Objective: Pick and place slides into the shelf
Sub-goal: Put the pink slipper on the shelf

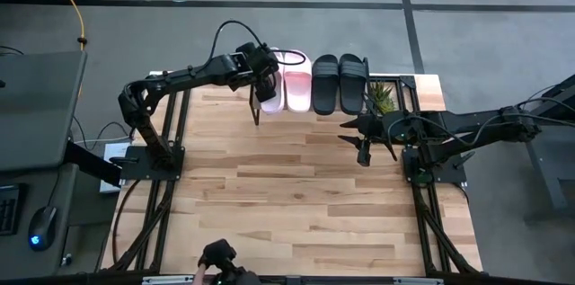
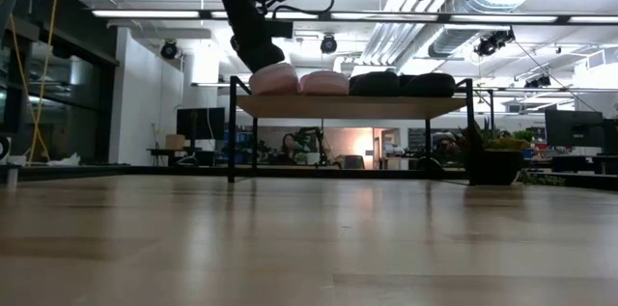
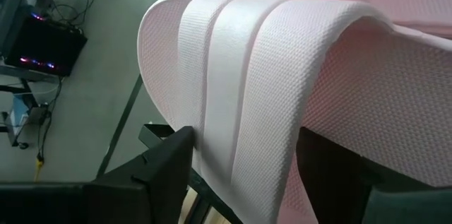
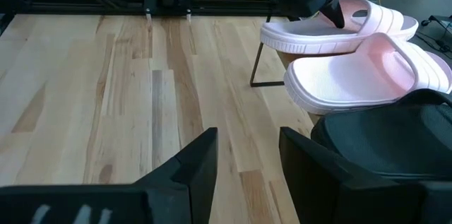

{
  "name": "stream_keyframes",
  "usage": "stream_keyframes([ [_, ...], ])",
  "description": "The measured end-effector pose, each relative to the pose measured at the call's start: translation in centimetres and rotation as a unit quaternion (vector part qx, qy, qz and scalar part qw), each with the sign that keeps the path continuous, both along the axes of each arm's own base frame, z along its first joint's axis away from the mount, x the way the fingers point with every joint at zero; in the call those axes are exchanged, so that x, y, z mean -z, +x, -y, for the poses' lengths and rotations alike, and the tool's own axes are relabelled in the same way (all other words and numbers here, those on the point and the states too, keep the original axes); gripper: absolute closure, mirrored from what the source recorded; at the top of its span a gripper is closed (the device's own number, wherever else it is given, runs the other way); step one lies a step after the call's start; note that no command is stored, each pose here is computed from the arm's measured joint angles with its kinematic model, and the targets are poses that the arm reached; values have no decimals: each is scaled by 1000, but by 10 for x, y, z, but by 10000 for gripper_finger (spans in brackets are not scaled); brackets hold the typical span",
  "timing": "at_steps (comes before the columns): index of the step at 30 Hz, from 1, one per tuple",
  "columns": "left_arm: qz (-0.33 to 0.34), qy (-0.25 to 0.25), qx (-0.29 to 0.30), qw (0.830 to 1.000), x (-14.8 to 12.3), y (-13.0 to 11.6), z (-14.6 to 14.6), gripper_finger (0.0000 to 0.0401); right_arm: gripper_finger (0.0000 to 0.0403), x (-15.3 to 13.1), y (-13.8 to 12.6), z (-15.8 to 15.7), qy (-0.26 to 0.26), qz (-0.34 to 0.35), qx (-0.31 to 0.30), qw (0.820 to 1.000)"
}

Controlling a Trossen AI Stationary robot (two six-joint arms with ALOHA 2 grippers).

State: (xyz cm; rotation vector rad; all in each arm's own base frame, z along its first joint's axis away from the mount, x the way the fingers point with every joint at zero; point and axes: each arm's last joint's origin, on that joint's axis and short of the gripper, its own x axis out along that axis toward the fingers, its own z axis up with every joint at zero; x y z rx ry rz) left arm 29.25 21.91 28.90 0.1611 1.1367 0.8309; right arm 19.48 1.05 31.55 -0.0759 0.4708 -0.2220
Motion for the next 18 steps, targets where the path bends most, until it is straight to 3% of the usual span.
stream_keyframes([
  [18,-1,13,17,1000,-20,13,19,176,260,0,0,0,0,-2,0,1000],
])
